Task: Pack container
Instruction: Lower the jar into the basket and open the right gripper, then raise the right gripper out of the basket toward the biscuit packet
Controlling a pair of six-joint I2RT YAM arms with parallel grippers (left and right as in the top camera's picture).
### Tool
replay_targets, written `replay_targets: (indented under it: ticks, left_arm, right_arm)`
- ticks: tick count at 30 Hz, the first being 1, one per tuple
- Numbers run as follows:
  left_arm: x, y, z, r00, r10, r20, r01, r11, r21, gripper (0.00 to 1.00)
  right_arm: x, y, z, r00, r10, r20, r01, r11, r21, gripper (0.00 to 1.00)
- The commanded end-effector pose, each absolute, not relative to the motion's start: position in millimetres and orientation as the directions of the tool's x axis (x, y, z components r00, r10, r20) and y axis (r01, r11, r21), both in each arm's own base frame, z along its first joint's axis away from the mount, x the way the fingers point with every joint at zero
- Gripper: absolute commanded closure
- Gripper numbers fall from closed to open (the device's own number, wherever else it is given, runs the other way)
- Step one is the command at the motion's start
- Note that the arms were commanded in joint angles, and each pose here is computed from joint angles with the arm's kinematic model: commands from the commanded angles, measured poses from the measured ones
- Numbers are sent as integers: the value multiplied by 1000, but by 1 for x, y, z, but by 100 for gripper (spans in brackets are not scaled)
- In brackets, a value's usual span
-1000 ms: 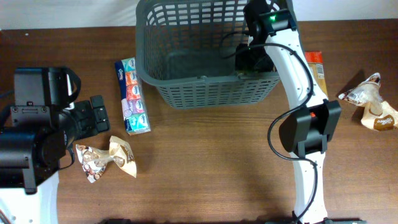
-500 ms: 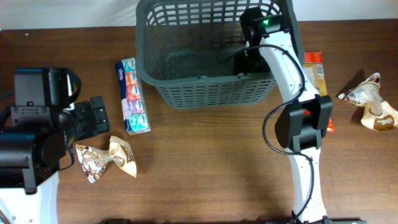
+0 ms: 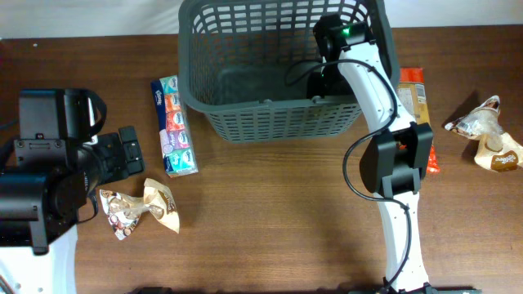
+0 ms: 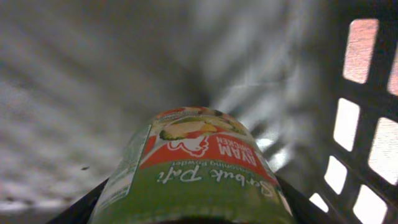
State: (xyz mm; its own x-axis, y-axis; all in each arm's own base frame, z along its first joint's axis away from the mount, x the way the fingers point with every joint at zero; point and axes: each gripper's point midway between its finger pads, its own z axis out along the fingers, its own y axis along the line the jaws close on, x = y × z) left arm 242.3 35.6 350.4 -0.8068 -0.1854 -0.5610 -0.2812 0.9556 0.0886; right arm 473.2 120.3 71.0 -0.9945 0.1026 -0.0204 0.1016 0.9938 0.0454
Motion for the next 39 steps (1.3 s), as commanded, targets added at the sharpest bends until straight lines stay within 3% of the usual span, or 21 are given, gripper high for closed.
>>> replay_targets:
  ticks: [1, 4, 6, 8, 11, 13, 15, 24, 34, 39]
  left_arm:
    - [242, 40, 351, -805, -187, -562, -292, 951, 103, 1]
    - [242, 40, 351, -806, -187, -562, -292, 951, 103, 1]
    - [241, 40, 351, -806, -187, -562, -292, 951, 103, 1]
    - [242, 40, 351, -805, -187, -563, -293, 951, 103, 1]
    - [243, 40, 352, -803, -187, -566, -293, 951, 102, 1]
    - [243, 40, 352, -800, -187, -570, -294, 951, 101, 1]
    - [244, 40, 353, -798, -187, -573, -294, 951, 100, 1]
    - [245, 40, 353, -797, -187, -575, -294, 951, 98, 1]
    - [245, 40, 353, -796, -187, -576, -294, 951, 98, 1]
    - [246, 40, 353, -795, -187, -578, -294, 951, 97, 1]
  right_arm:
    - [471, 124, 60, -996, 85, 7, 85, 995, 43, 96]
    - [471, 124, 60, -997, 83, 5, 83, 996, 42, 96]
    - [470, 124, 60, -997, 78, 8, 78, 996, 42, 89]
    - [470, 124, 60, -997, 74, 10, 75, 996, 41, 71]
    - [467, 124, 60, -998, 59, 19, 60, 997, 41, 22]
    - [465, 123, 60, -998, 48, 26, 49, 998, 39, 9]
    - [465, 123, 60, -998, 48, 29, 49, 998, 38, 2]
    - [480, 132, 98, -997, 23, -67, 17, 995, 100, 1]
    - [494, 127, 267, -874, 74, -481, -34, 977, 212, 1]
    - [475, 77, 337, -780, 155, -607, 37, 979, 202, 1]
